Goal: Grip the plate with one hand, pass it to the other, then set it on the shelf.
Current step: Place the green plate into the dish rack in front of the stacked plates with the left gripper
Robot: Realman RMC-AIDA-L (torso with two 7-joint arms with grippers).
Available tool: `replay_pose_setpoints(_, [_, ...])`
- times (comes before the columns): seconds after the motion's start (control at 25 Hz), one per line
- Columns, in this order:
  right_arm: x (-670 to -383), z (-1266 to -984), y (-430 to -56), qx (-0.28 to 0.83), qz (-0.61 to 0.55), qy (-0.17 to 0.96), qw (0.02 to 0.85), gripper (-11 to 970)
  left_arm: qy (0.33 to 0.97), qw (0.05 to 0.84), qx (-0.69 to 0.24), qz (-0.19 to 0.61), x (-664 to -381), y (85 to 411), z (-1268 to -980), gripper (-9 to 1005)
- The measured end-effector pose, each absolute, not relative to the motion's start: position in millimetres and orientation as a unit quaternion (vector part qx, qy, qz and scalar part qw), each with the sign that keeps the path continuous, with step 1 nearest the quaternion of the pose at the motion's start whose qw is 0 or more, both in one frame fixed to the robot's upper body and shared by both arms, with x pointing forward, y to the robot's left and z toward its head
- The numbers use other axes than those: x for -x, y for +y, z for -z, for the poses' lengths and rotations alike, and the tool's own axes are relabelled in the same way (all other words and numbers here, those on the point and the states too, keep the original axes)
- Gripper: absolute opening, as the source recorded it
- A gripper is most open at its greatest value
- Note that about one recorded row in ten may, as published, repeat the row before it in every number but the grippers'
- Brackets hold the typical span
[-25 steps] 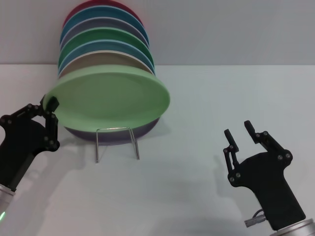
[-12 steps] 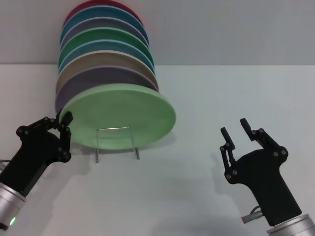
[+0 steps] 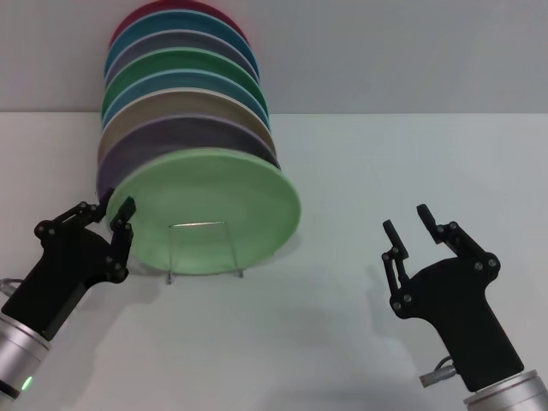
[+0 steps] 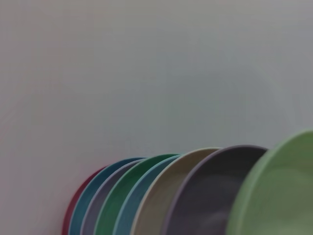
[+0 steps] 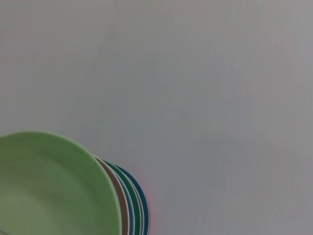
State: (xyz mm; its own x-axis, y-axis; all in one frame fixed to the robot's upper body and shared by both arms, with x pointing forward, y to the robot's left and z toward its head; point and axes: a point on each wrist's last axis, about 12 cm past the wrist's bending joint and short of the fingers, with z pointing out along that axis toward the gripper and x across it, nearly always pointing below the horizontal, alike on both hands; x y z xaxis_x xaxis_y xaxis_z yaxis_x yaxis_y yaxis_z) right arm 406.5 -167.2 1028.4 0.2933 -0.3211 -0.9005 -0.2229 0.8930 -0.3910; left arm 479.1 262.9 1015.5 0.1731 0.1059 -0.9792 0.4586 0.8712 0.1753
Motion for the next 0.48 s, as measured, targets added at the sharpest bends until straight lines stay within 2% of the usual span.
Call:
replay_pose_setpoints(0.2, [-409,-1029,-168,0.227,0.034,0.593,0.772,333,0.634,0.733,-0.219,0.117,-478,265,-1015,159])
replay_pose_setpoints(0.4, [-418,-1029,-173,0.214,0.05,0.599,0.77,341,0.634,0.74,-0.199,0.105,-467,275,-1014,357])
replay_pose_setpoints(0.48, [-425,-1028,-178,0.206,0.061,0.606,0.766,345,0.628,0.75,-0.183,0.097,-458,281,-1014,406])
